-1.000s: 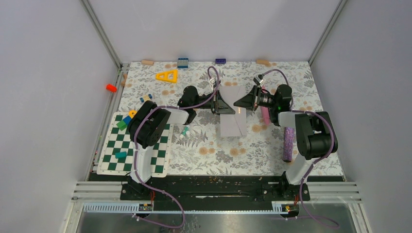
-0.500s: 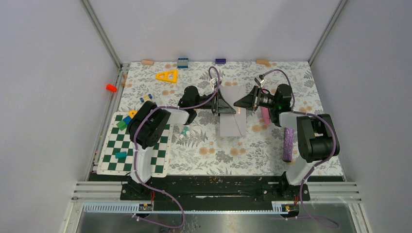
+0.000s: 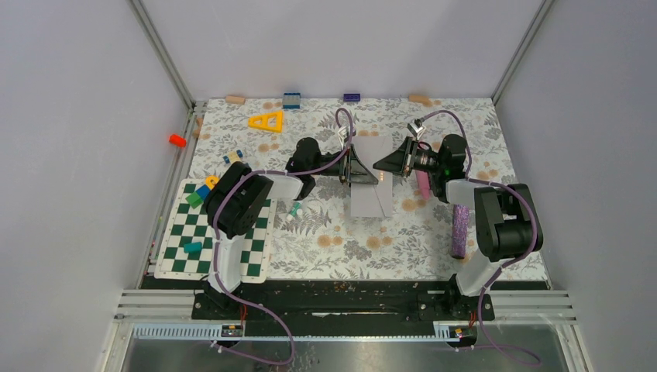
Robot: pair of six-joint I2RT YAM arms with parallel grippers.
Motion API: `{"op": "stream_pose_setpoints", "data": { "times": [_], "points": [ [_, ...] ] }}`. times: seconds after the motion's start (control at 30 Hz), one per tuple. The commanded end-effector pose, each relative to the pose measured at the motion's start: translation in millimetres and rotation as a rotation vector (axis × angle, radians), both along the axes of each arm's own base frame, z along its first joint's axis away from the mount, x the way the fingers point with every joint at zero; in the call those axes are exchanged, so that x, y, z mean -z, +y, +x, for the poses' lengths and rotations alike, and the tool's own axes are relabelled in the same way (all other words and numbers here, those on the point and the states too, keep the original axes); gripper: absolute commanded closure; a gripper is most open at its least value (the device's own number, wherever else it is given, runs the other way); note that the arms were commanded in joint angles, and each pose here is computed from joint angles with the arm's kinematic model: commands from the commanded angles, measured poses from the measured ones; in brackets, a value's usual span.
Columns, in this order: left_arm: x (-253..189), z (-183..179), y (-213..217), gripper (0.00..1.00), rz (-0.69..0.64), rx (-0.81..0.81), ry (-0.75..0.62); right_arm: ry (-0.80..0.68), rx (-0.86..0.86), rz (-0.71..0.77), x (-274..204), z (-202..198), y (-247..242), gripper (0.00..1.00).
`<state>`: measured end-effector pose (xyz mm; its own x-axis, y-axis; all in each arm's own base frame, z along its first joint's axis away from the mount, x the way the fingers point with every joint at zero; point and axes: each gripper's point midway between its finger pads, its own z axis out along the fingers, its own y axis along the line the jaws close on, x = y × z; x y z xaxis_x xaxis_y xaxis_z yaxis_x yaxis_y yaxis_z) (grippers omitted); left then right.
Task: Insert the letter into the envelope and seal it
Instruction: Seal the envelope flap on the envelope.
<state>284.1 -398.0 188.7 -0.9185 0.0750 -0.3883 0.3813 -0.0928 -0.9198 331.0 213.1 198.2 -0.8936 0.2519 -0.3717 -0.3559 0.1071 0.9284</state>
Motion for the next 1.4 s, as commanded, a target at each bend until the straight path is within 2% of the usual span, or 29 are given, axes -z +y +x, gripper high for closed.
{"op": "stream_pose_setpoints", "data": {
  "times": [0.0,0.07,0.1,0.17,0.2,0.23,0.4,0.43,0.47,0.5,0.53,0.6,0.63,0.83,0.87,0.97,1.0,1.17,1.23,1.3,1.37],
  "points": [
    [-28.2,-2.2,-0.5,0.36,-0.056,-0.002,-0.089,-0.094,0.023,0.007,-20.7,0.3,-3.2,1.00],
    [-27.0,-1.8,-0.2,0.40,-0.054,-0.003,-0.087,-0.095,0.025,0.007,-20.8,0.2,-3.5,1.00],
    [-26.6,-1.9,-0.8,0.47,-0.054,-0.002,-0.087,-0.096,0.026,0.006,-20.8,0.4,-3.5,1.00],
    [-25.5,-1.5,-1.1,0.70,-0.051,-0.001,-0.086,-0.094,0.033,0.005,-20.4,1.8,-4.8,1.00],
    [-24.5,-1.5,-1.3,0.94,-0.048,0.000,-0.085,-0.093,0.038,0.004,-20.0,2.4,-5.9,1.00],
    [-23.8,-1.6,-1.3,1.00,-0.046,0.001,-0.085,-0.092,0.042,0.004,-19.7,3.1,-6.5,1.00],
    [-26.5,-1.5,-0.3,0.98,-0.054,0.003,-0.085,-0.088,0.042,0.004,-18.4,3.4,-7.8,1.00],
    [-28.3,0.1,0.7,0.85,-0.061,-0.001,-0.081,-0.090,0.042,0.003,-18.7,3.3,-7.6,1.00],
    [-31.1,2.3,2.0,0.62,-0.070,-0.011,-0.078,-0.088,0.039,0.003,-17.7,2.7,-7.5,1.00],
    [-33.9,5.1,3.6,0.48,-0.079,-0.019,-0.078,-0.081,0.039,0.002,-15.8,2.5,-7.7,1.00],
    [-36.3,6.9,4.9,0.43,-0.085,-0.023,-0.081,-0.078,0.038,0.002,-15.1,2.3,-7.7,1.00],
    [-38.8,11.1,7.4,0.41,-0.088,-0.035,-0.085,-0.071,0.034,0.002,-13.2,1.6,-7.5,1.00],
    [-38.3,12.0,8.0,0.46,-0.086,-0.038,-0.085,-0.069,0.034,0.002,-12.6,1.8,-7.6,1.00],
    [-27.7,12.7,6.1,0.95,-0.062,-0.036,-0.076,-0.070,0.036,0.007,-14.4,2.4,-7.5,1.00],
    [-26.6,13.3,5.9,1.00,-0.059,-0.038,-0.074,-0.069,0.035,0.008,-14.3,1.9,-7.5,1.00],
    [-25.7,13.5,5.3,1.00,-0.058,-0.038,-0.072,-0.066,0.026,0.010,-14.9,1.1,-7.3,1.00],
    [-25.5,13.9,5.5,1.00,-0.057,-0.040,-0.073,-0.064,0.019,0.012,-15.6,0.6,-6.9,0.96],
    [-24.9,15.6,6.9,1.00,-0.051,-0.052,-0.074,-0.070,0.004,0.020,-17.6,-4.3,-6.5,0.53],
    [-24.1,16.0,6.9,1.00,-0.048,-0.053,-0.071,-0.072,-0.002,0.019,-16.6,-5.7,-5.6,0.51],
    [-24.1,16.4,6.7,1.00,-0.048,-0.054,-0.069,-0.072,-0.007,0.015,-14.8,-6.6,-4.2,0.54],
    [-24.4,16.3,6.8,1.00,-0.050,-0.054,-0.067,-0.074,-0.014,0.006,-11.9,-7.3,-2.5,0.67]
  ]
}}
